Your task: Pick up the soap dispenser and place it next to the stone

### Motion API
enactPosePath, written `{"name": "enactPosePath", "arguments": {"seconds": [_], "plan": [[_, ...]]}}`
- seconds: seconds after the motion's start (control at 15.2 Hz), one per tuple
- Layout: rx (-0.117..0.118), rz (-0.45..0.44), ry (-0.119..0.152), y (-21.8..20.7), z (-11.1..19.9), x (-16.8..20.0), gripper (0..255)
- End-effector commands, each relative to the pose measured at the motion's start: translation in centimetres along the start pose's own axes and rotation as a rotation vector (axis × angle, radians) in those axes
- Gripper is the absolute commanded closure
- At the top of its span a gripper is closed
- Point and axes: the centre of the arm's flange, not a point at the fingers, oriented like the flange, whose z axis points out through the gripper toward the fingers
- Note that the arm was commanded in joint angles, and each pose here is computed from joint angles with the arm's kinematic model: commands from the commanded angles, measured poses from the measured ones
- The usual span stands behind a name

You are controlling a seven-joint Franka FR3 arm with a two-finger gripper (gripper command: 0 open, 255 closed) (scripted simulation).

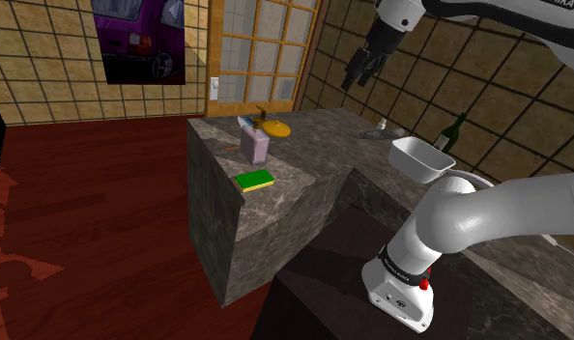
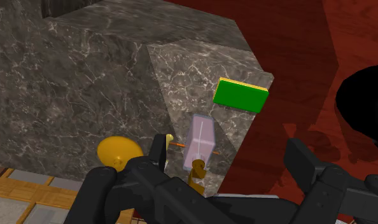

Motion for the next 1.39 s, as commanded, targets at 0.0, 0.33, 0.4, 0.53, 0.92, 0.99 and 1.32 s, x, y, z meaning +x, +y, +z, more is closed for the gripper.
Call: {"name": "enactPosePath", "arguments": {"seconds": [0.0, 0.33, 0.4, 0.53, 0.92, 0.99, 1.32], "plan": [[0.000, 0.000, 0.000, 0.0, 0.0, 0.0, 0], [-0.001, 0.034, 0.004, -0.5, 5.6, 3.4, 0], [-0.001, 0.040, 0.005, -0.6, 6.7, 4.1, 0], [-0.002, 0.054, 0.006, -0.7, 9.0, 5.4, 0], [-0.003, 0.094, 0.011, -1.0, 15.7, 9.5, 0], [-0.004, 0.101, 0.012, -1.1, 16.8, 10.2, 0], [-0.005, 0.135, 0.016, -1.2, 22.4, 13.7, 0]]}}
